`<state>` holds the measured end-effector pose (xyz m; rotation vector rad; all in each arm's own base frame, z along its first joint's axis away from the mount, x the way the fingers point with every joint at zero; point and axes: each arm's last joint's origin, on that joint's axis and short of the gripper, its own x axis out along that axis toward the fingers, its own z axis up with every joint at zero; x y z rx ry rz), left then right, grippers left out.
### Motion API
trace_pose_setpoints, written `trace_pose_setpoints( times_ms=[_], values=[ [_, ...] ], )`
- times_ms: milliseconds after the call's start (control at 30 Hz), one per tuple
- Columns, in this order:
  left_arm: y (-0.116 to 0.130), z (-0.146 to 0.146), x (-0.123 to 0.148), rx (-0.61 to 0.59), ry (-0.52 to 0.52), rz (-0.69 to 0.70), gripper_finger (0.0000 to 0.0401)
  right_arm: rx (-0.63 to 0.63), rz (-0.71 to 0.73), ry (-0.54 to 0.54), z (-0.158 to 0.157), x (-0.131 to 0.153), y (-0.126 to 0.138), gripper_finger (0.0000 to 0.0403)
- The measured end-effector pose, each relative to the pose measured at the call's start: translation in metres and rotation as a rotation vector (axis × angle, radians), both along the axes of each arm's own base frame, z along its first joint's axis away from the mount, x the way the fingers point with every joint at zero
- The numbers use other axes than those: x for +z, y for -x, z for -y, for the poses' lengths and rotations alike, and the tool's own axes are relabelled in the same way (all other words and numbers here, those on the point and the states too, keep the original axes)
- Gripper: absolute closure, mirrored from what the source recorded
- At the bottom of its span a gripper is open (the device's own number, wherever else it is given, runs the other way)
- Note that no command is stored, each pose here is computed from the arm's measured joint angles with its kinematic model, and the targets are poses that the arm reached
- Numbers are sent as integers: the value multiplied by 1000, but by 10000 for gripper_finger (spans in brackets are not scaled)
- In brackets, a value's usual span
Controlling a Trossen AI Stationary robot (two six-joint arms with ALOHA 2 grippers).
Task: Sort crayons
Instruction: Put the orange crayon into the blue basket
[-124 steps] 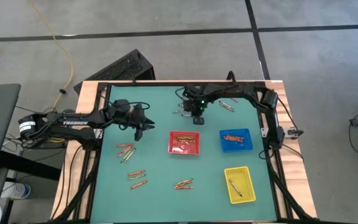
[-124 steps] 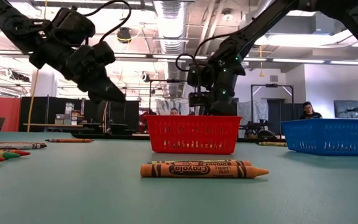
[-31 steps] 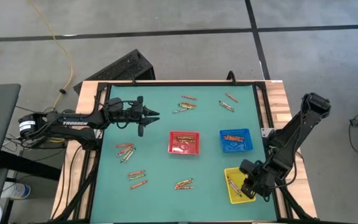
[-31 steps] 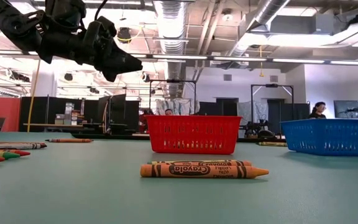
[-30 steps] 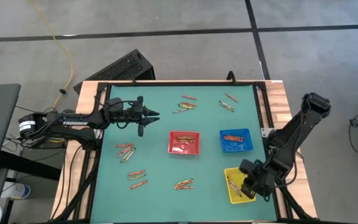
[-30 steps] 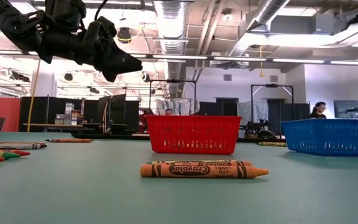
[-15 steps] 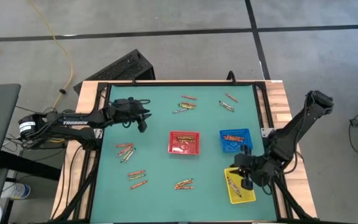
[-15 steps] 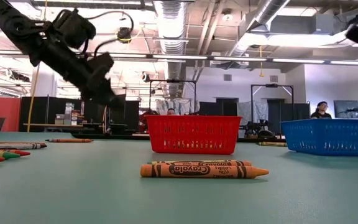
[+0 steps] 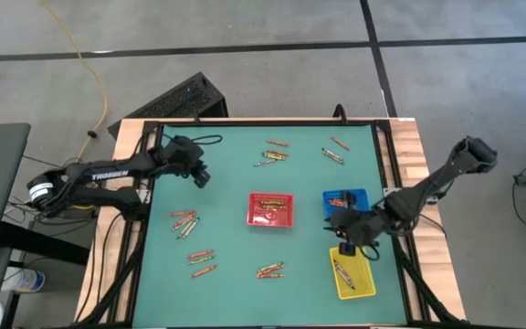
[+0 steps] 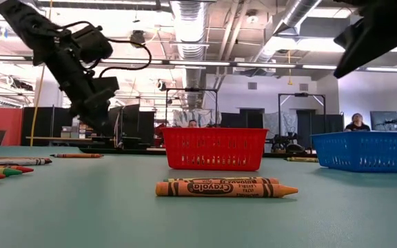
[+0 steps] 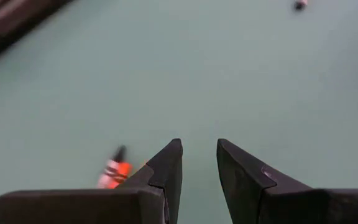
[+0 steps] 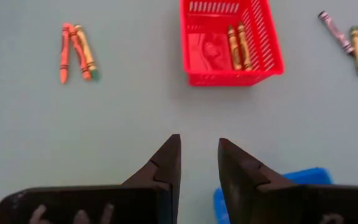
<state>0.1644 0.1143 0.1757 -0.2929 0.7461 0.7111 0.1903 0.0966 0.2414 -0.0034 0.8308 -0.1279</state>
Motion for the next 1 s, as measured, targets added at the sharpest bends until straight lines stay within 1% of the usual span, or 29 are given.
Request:
trace_pose_setpoints(
  times_ms=[133, 233, 300, 400, 500, 667, 733, 867, 1000],
  values=[
    [-4, -3, 7, -1, -16, 12, 313, -13, 30, 7, 7, 2, -7, 304],
    [-6, -4, 10, -31, -42, 19, 313, -34, 31, 8, 11, 2, -9, 304],
    [-9, -6, 15, -57, -68, 56, 313, -42, 32, 11, 14, 2, -10, 304],
    [-13, -7, 20, -97, -76, 130, 313, -34, 39, 29, 17, 3, -12, 304],
    [-17, -7, 25, -109, -91, 196, 313, -28, 90, 34, 20, -1, -18, 304],
    [-23, -4, 30, -168, -116, 254, 313, -44, 123, 26, 24, -2, -21, 304],
    [-24, -2, 30, -207, -105, 268, 313, -47, 126, 25, 25, -2, -22, 304],
    [-29, 6, 30, -271, -37, 306, 313, -33, 169, 57, 24, 1, -25, 304],
    [-35, 17, 31, -328, -25, 322, 313, 2, 250, 85, 25, 8, -31, 304]
  ],
)
